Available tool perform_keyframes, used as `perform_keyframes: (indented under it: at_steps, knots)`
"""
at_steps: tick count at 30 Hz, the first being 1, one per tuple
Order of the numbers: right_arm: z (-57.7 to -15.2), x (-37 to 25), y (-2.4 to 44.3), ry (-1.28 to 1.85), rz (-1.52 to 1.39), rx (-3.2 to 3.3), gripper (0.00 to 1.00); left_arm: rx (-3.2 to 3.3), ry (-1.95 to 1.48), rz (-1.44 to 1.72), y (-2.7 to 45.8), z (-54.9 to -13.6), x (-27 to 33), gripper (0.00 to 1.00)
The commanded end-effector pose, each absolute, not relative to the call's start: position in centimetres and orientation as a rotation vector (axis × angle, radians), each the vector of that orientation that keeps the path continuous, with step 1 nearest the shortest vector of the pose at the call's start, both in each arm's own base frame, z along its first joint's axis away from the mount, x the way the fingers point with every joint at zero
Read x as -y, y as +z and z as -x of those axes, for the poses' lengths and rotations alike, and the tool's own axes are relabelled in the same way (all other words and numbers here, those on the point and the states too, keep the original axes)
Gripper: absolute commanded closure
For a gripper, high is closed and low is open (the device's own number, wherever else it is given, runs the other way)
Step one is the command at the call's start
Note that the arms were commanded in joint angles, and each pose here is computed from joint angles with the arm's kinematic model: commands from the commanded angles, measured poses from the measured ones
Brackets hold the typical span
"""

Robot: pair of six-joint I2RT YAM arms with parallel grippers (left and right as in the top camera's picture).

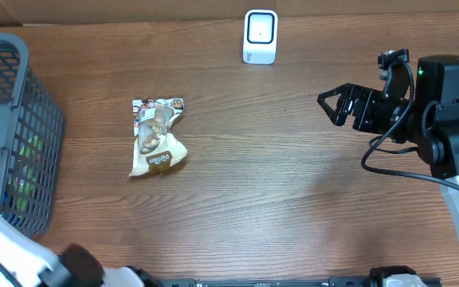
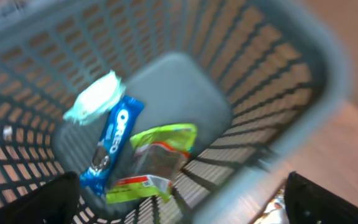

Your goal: Scan the item barcode

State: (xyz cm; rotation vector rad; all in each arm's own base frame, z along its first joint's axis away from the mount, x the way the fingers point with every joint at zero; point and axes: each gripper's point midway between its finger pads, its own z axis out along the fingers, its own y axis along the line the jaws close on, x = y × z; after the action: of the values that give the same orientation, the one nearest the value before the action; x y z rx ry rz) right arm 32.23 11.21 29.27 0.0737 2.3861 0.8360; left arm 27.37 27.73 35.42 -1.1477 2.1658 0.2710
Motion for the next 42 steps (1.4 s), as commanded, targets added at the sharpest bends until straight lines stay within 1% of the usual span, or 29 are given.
perform_keyframes:
  at_steps: [1,8,11,14,19,23,26,29,30,31,32,33,34,35,36,40,42]
  knots:
    - [-32.3,-11.1,30.3,0.842,-0.067,-2.361,0.0,-2.2,0.276,1.273,32.3,-26.9,-30.4,0.0]
    - [-32.4,-11.2,30.4,0.842,-0.066,-2.357,0.0,-2.309,0.02,1.362,24.7,-28.5,-33.6,0.0]
    - [-32.5,-11.2,30.5,0.842,-0.064,-2.35,0.0,-2.409,-0.084,1.364,20.8,-29.3,-33.6,0.02]
    - [-32.4,-11.2,30.4,0.842,-0.066,-2.355,0.0,-2.531,-0.182,1.434,15.9,-29.4,-33.0,0.02]
    - [-32.2,-11.1,30.3,0.843,-0.07,-2.366,0.0,-2.647,-0.29,1.52,10.4,-29.2,-32.3,0.06]
    - [-32.2,-11.1,30.3,0.843,-0.07,-2.365,0.0,-2.698,-0.341,1.54,8.1,-29.1,-31.9,0.07]
    - [-32.2,-11.1,30.3,0.843,-0.07,-2.365,0.0,-2.72,-0.357,1.53,7.2,-29.3,-31.7,0.1]
    - [-32.2,-11.1,30.3,0.843,-0.069,-2.365,0.0,-2.748,-0.363,1.498,6.7,-29.8,-31.3,0.25]
    - [-32.2,-11.1,30.3,0.843,-0.07,-2.366,0.0,-2.756,-0.364,1.482,6.6,-30.0,-31.1,0.32]
    - [-32.2,-11.1,30.2,0.843,-0.07,-2.368,0.0,-2.763,-0.36,1.474,6.6,-30.1,-31.0,0.36]
    - [-32.1,-11.1,30.2,0.843,-0.071,-2.37,0.0,-2.771,-0.36,1.46,6.6,-30.3,-30.8,0.44]
    - [-32.1,-11.1,30.2,0.842,-0.072,-2.373,0.0,-2.78,-0.359,1.443,6.6,-30.5,-30.6,0.53]
    - [-32.0,-11.1,30.1,0.843,-0.074,-2.376,0.0,-2.792,-0.358,1.422,6.6,-30.7,-30.4,0.67]
    - [-32.0,-11.1,30.1,0.843,-0.074,-2.377,0.0,-2.8,-0.352,1.411,6.6,-30.8,-30.3,0.87]
    - [-32.0,-11.1,30.0,0.843,-0.075,-2.379,0.0,-2.81,-0.343,1.406,6.6,-30.8,-30.2,0.96]
    - [-32.0,-11.1,30.0,0.843,-0.075,-2.38,0.0,-2.815,-0.361,1.398,6.8,-31.0,-29.6,0.96]
    - [-32.0,-11.1,30.0,0.843,-0.075,-2.38,0.0,-2.794,-0.364,1.389,7.8,-31.2,-29.6,0.96]
